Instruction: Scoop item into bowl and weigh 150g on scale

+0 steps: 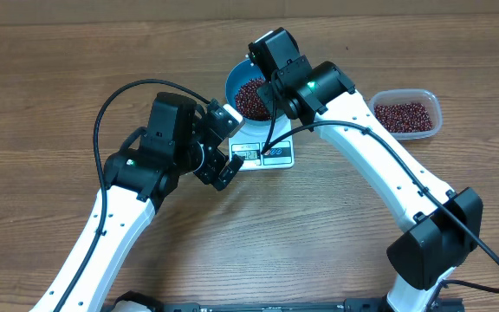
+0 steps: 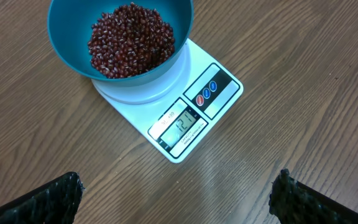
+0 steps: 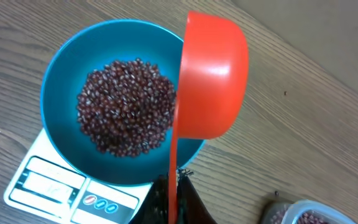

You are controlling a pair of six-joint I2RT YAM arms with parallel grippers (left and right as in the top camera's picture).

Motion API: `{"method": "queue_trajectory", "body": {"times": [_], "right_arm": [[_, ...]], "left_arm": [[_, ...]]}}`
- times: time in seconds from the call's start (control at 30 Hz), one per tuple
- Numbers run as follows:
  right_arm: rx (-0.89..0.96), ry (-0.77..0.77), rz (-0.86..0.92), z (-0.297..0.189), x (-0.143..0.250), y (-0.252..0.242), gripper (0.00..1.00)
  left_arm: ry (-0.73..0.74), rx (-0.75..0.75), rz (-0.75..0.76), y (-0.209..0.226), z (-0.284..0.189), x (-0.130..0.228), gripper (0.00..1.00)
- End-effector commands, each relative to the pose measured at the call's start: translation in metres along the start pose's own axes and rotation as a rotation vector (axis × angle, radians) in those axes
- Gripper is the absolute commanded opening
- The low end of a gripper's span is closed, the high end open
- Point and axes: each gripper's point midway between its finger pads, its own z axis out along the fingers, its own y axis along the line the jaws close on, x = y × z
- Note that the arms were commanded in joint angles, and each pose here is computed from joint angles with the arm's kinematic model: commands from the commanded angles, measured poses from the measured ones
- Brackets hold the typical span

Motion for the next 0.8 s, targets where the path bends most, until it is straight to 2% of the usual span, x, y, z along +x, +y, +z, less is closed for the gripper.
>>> {"method": "queue_trajectory", "body": {"times": [0.0, 0.17, 0.47, 0.63, 0.77], "right_arm": [[-0.048, -0.089, 0.047, -0.028, -0.02, -0.009, 0.04], [-0.109, -0.09, 0.13, -0.033, -0.016, -0.028, 0.04], [-0.139, -0.115, 0.338, -0.075, 0.012, -0.115, 0.04], [-0.143, -0.075, 0.489, -0.086, 0.051, -0.17, 0.04], [-0.162, -0.03, 0.571, -0.086, 0.078, -0.192, 0.04]], "left_arm": [[0.001, 0.01, -0.005, -0.003, 0.002, 0.0, 1.0], [0.001, 0.01, -0.005, -0.003, 0.002, 0.0, 1.0], [0.001, 0.01, -0.005, -0.003, 0.002, 0.0, 1.0], [0.001, 0.01, -0.005, -0.003, 0.002, 0.0, 0.99], [0.001, 0.01, -0.005, -0.003, 0.002, 0.0, 1.0]]}}
